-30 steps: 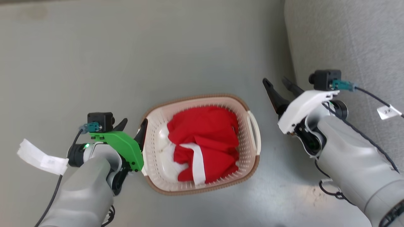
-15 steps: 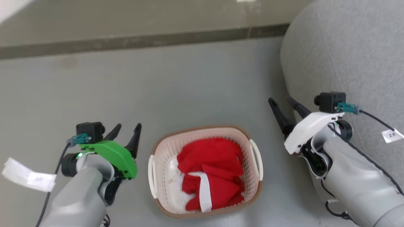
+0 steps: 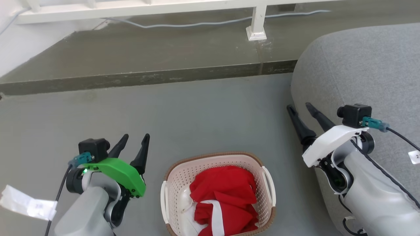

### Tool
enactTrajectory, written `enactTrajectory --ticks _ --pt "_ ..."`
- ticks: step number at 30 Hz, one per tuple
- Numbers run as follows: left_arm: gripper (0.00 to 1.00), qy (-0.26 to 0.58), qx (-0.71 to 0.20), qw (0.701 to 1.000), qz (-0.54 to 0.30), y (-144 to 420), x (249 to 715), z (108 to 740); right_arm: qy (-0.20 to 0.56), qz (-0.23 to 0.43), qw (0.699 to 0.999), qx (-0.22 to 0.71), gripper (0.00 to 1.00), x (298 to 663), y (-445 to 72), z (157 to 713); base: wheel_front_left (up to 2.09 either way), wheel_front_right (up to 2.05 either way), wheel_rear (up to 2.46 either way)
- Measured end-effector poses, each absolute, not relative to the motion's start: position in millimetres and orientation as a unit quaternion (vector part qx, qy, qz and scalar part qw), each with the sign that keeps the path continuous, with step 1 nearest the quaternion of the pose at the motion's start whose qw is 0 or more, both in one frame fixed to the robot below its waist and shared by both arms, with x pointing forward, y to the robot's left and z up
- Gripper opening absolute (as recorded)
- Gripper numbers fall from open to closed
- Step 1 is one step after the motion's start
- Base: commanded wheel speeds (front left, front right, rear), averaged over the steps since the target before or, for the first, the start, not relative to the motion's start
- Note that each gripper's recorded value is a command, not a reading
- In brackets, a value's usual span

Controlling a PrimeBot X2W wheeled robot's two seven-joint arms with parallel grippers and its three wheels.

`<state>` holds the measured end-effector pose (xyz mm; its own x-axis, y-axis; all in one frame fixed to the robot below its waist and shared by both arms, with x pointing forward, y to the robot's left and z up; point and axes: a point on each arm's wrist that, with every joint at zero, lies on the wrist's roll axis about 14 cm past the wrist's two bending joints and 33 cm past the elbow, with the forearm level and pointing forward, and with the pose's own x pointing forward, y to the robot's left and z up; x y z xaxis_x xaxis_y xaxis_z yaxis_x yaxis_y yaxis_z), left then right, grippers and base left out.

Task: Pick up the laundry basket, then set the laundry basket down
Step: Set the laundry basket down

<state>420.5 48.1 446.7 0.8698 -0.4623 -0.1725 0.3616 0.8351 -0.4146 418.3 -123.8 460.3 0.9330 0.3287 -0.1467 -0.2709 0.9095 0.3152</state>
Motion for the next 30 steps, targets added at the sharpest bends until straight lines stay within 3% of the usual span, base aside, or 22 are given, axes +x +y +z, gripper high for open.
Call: enactTrajectory --ticks 30 --pt "1.00 0.011 -0.179 0.972 -0.149 89 395 499 0.012 0.103 0.986 0.129 1.00 390 -144 494 0.00 0.00 0.00"
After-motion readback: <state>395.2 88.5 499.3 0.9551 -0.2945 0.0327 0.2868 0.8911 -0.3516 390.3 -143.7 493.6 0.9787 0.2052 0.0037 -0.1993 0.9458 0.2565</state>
